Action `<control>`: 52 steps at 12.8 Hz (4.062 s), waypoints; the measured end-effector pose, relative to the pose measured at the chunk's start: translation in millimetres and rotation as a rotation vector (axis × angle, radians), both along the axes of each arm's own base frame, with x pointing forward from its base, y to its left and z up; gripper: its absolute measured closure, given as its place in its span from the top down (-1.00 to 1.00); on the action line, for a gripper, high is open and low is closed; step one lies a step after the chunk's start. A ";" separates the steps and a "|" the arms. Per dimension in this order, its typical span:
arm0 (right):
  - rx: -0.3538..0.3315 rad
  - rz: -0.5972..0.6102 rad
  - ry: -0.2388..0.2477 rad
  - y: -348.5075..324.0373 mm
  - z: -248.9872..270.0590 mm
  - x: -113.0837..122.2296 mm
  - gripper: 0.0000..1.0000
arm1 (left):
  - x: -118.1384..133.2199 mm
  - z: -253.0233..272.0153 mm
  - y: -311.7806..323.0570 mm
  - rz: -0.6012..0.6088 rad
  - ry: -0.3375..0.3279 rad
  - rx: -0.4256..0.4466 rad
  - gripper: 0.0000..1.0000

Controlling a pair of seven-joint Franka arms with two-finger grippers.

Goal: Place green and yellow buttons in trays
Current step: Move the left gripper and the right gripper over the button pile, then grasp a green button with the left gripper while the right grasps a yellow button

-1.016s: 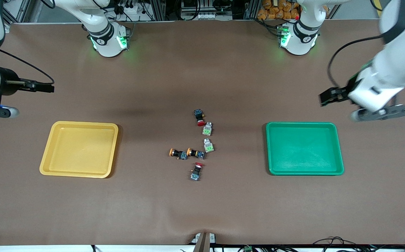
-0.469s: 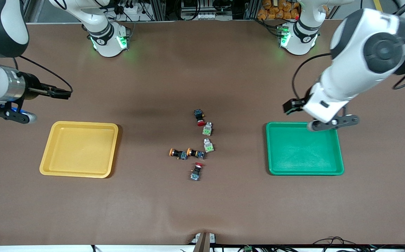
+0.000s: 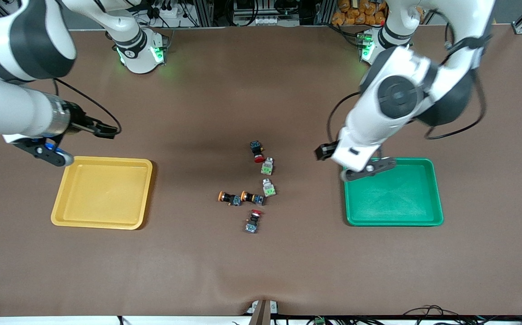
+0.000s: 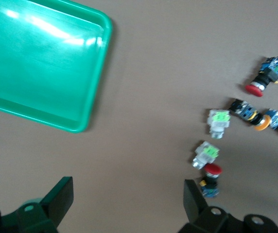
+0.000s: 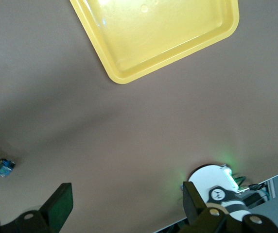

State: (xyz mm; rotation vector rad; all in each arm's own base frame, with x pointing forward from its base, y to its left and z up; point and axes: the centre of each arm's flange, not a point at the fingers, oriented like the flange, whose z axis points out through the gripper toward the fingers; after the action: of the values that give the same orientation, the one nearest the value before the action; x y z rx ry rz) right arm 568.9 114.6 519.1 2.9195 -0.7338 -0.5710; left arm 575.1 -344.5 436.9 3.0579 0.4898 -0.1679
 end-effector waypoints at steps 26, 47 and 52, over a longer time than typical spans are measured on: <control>-0.052 -0.816 -0.191 224.0 -212.5 49.9 1.00 | -74.0 -242.0 -156.1 -0.316 -0.144 0.037 0.79; -0.099 -0.909 -0.348 270.9 -331.1 37.4 1.00 | -72.2 -249.0 -158.6 -0.316 -0.140 0.044 -0.32; -0.091 -0.902 -0.372 269.8 -348.9 38.3 1.00 | -33.9 -180.9 -92.0 -0.220 -0.052 0.217 -0.32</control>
State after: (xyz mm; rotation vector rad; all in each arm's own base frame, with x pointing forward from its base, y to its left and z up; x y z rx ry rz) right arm 607.2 384.4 170.2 2.4888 -2.0694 -0.0025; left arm 541.2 -436.5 256.0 3.3142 0.1778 -0.0428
